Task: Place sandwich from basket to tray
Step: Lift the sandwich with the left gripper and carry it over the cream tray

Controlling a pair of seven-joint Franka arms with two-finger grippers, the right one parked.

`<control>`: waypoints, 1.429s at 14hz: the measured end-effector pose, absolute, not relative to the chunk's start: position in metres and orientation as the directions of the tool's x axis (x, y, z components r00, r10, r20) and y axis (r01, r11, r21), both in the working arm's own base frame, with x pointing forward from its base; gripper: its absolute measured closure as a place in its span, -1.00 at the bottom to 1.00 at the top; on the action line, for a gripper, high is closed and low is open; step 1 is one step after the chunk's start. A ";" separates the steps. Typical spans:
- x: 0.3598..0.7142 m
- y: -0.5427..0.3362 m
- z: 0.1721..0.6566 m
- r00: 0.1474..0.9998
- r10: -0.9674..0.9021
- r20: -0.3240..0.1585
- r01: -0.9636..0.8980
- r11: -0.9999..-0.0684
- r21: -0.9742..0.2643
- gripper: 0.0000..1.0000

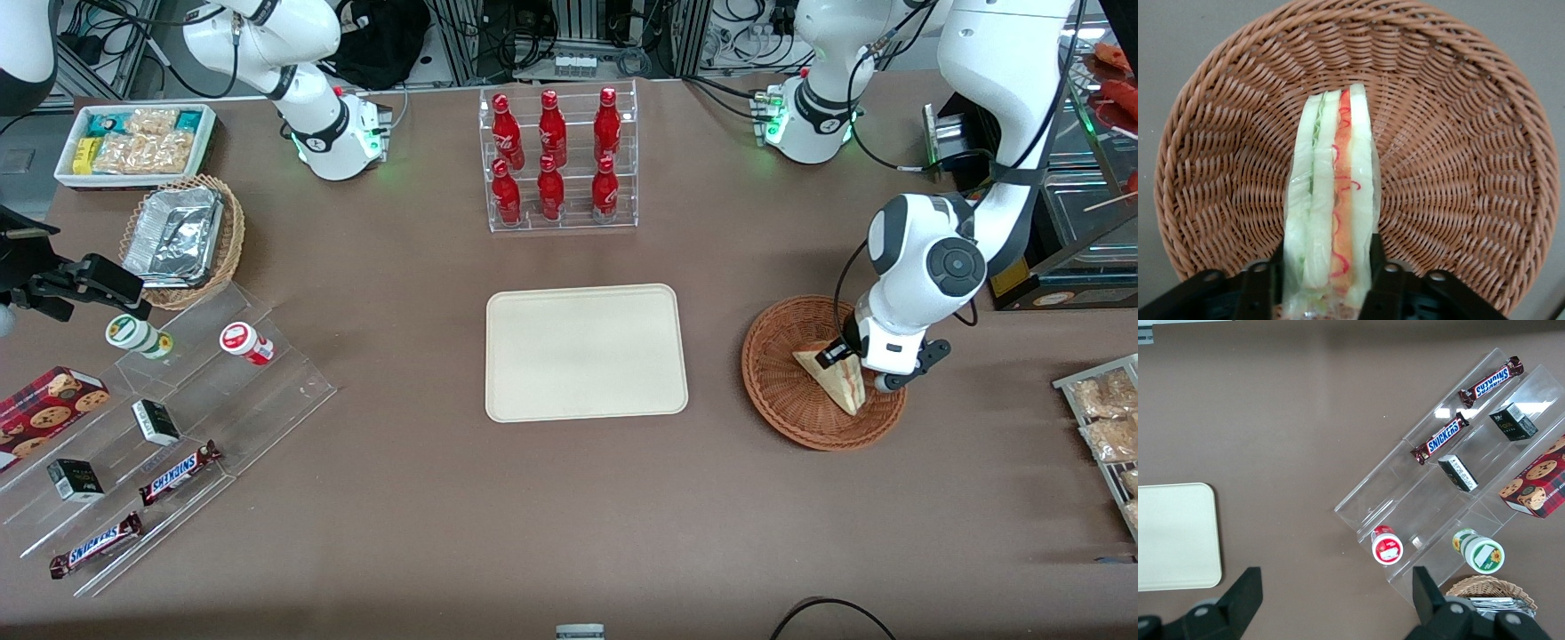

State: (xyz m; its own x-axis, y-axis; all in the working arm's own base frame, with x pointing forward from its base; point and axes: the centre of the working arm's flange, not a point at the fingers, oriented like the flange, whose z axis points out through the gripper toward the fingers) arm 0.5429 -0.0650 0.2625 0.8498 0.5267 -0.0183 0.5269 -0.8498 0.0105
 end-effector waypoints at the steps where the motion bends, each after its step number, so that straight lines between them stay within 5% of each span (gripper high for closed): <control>1: 0.546 -0.065 0.268 0.850 0.527 -0.017 0.527 -0.850 0.010 0.31; 6: 0.578 -0.091 0.362 0.868 0.494 -0.047 0.492 -0.870 -0.037 0.54; 11: 0.571 -0.220 0.449 0.926 0.376 -0.037 0.374 -0.927 -0.036 0.70; 20: 0.519 -0.394 0.347 0.979 0.150 -0.135 0.142 -0.988 -0.067 0.70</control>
